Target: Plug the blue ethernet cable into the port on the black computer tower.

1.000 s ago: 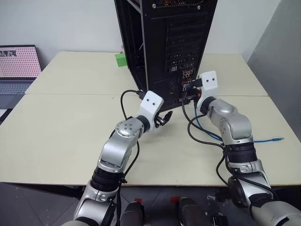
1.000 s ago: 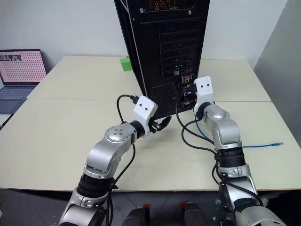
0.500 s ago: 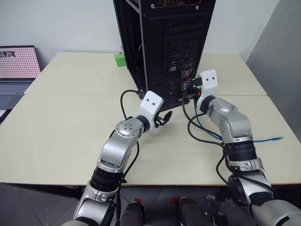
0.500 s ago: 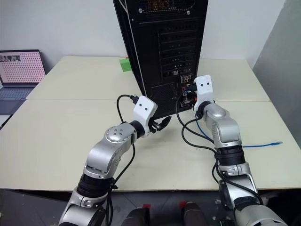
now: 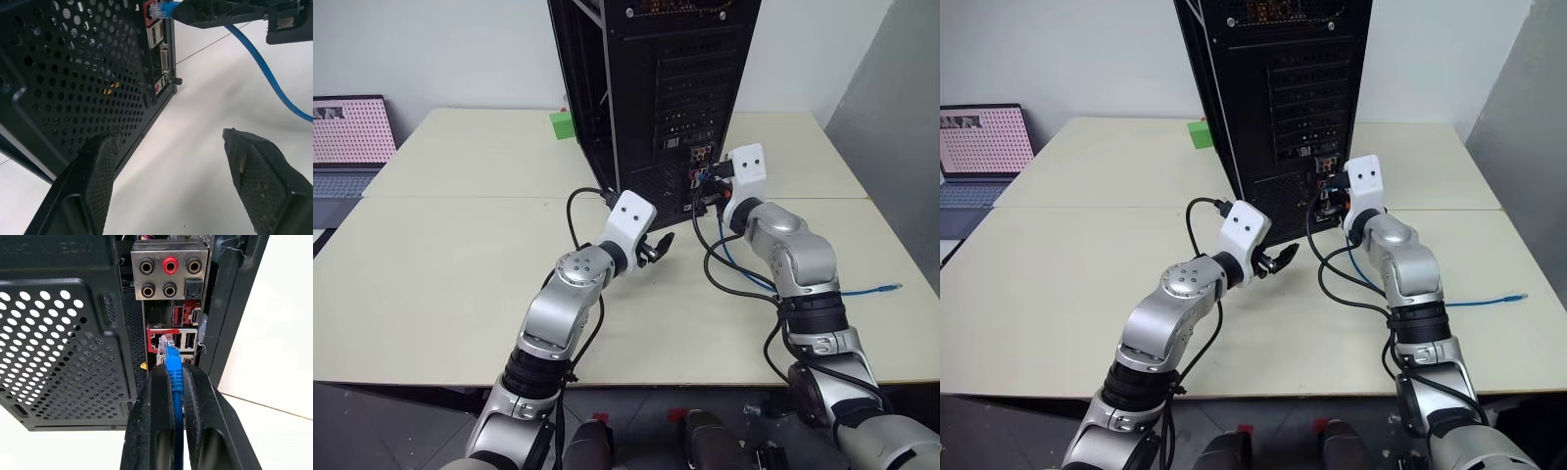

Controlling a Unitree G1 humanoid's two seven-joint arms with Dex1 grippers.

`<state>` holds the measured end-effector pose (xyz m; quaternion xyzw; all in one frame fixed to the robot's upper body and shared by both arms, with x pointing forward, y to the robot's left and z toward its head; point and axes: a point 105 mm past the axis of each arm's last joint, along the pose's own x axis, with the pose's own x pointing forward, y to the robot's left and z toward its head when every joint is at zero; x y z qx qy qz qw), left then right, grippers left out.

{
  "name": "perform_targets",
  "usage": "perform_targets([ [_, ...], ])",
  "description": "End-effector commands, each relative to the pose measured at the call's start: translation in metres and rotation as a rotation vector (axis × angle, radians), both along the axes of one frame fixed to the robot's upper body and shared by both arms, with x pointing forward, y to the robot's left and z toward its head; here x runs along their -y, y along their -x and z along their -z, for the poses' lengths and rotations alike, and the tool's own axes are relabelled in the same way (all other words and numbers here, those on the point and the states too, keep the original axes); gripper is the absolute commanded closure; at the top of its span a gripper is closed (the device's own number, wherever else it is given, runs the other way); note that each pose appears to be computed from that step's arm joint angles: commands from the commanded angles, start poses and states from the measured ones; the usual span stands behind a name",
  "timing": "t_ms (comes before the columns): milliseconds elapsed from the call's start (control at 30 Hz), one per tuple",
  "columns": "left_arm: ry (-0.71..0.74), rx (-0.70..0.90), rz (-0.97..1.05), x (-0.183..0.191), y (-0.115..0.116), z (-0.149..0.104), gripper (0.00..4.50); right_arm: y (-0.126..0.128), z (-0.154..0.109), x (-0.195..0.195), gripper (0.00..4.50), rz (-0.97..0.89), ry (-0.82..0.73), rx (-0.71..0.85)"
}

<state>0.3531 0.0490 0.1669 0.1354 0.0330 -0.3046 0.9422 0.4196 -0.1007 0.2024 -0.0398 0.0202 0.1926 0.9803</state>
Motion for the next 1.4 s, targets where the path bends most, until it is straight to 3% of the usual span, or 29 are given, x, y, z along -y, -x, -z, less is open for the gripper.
perform_targets([
  [33, 0.012, 0.063, 0.021, 0.003, 0.004, -0.014, 0.96, 0.003, -0.028, -0.010, 4.50, -0.041, 0.008, 0.091],
  [833, 0.012, 0.064, 0.028, 0.006, 0.004, -0.014, 0.96, -0.002, -0.028, 0.002, 4.50, 0.042, 0.018, 0.099],
  [1400, 0.014, 0.098, 0.017, 0.009, 0.002, -0.029, 0.96, -0.009, -0.042, -0.018, 4.50, 0.057, -0.013, 0.134],
])
